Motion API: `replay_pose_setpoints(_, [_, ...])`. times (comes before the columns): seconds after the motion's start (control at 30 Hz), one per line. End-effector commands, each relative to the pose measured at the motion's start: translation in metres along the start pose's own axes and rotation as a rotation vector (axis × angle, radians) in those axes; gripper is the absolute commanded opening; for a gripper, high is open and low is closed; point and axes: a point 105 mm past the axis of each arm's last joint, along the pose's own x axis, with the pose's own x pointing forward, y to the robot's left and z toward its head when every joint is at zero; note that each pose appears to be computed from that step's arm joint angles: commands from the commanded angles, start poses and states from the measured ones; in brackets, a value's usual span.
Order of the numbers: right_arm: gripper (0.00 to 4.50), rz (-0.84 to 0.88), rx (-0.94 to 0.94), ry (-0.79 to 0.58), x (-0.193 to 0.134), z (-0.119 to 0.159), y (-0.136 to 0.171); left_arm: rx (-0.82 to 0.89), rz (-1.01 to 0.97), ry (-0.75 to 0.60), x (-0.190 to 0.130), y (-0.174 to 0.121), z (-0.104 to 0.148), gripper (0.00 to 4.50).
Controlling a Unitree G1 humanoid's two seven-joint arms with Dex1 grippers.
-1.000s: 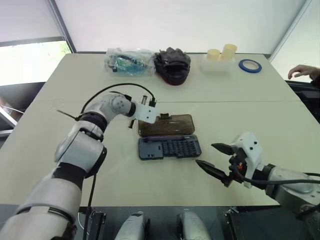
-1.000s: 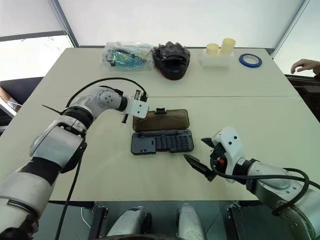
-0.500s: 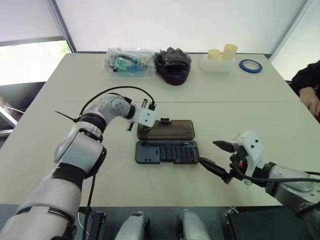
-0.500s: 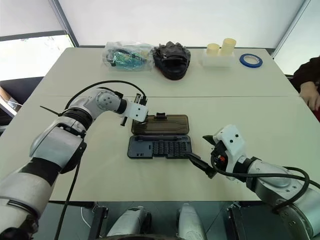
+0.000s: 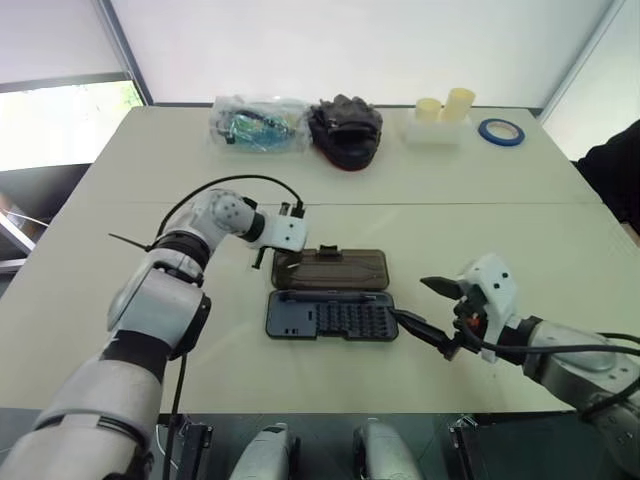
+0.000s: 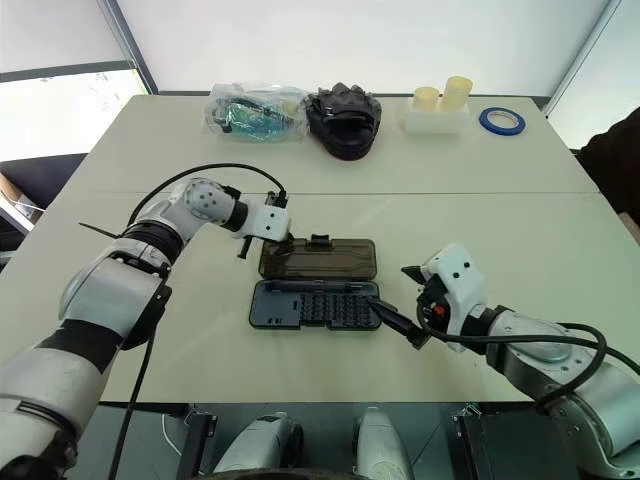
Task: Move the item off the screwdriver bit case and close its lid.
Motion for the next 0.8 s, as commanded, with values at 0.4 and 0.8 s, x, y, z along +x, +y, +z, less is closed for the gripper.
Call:
replay_pose_setpoints(0.4, [4.50,0.023,0.004,-0.094,0.000,0.018,0.000,-0.699,0.172,-0.662,-0.062,0.060,0.040,4.46])
replay_pose_setpoints(0.8, [4.50,-0.099,-0.024,-0.158,0.014,0.043,-0.051,-0.692,-0.056,-0.630,-0.083,-0.071,0.055,1.11])
